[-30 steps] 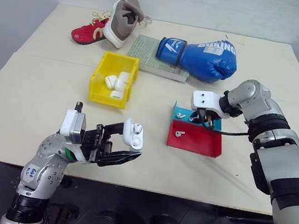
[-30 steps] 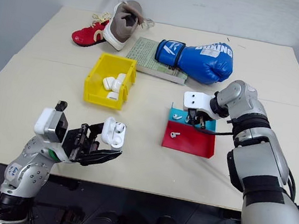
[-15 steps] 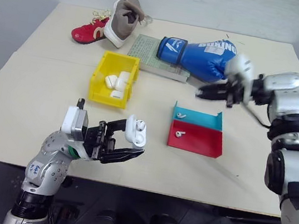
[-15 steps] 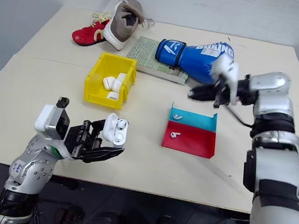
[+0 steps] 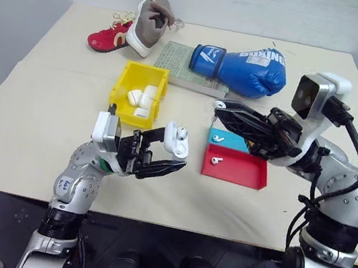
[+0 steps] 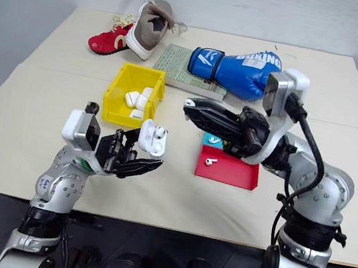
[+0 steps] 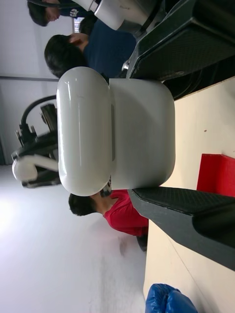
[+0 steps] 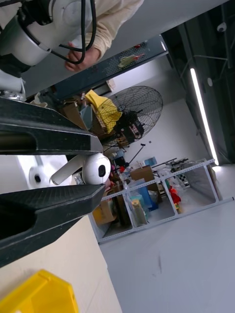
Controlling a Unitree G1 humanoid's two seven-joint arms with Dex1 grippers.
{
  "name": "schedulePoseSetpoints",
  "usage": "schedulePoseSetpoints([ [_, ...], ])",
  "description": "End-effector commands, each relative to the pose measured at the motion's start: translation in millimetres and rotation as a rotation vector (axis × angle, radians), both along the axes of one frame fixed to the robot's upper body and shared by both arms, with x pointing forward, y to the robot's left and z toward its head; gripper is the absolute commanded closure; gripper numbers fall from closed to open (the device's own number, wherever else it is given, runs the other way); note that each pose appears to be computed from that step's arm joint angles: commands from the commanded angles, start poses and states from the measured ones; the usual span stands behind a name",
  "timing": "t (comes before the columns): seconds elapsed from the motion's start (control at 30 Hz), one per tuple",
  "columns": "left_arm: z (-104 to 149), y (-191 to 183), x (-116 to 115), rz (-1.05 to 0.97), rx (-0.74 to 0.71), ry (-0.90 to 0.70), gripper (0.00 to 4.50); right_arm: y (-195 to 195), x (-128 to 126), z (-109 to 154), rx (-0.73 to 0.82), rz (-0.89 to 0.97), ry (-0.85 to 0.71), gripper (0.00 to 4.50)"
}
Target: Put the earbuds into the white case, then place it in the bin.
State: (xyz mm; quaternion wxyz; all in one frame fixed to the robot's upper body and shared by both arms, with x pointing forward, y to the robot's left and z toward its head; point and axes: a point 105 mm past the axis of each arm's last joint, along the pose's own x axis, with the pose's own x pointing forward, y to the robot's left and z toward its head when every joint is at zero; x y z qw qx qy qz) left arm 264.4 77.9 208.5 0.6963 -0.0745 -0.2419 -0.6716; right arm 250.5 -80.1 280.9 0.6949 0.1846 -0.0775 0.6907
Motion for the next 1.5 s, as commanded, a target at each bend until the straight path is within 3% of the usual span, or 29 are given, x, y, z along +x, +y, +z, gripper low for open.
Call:
schedulePoseSetpoints([
  [0.03, 4.7, -5.7, -1.3, -0.02, 0.005, -0.025, 1.73, 6.0, -12.1, 3.8, 0.008, 0.02, -0.027, 4.09],
  [0.7, 8.4, -8.8, -1.2, -0.02, -0.001, -0.032, 1.73, 22.3, -16.9, -36.7, -0.137, 0.067, 0.009, 4.09],
  [1.13, 12.9, -9.6, -1.7, -0.023, -0.028, -0.051, 1.73, 20.7, -11.2, -49.5, -0.18, 0.015, 0.013, 4.09],
  [1.17, 13.5, -9.4, -1.8, -0.023, -0.031, -0.052, 1.73, 20.5, -12.0, -49.1, -0.178, 0.022, 0.015, 3.38],
  [1.4, 9.9, -1.3, -3.1, -0.017, -0.024, -0.04, 1.73, -7.8, -14.6, -31.4, -0.18, -0.022, -0.01, 1.19],
  [1.5, 2.5, 7.6, -2.7, 0.002, 0.006, -0.022, 1.73, -34.9, -16.5, -31.8, -0.214, -0.077, 0.05, 1.19],
])
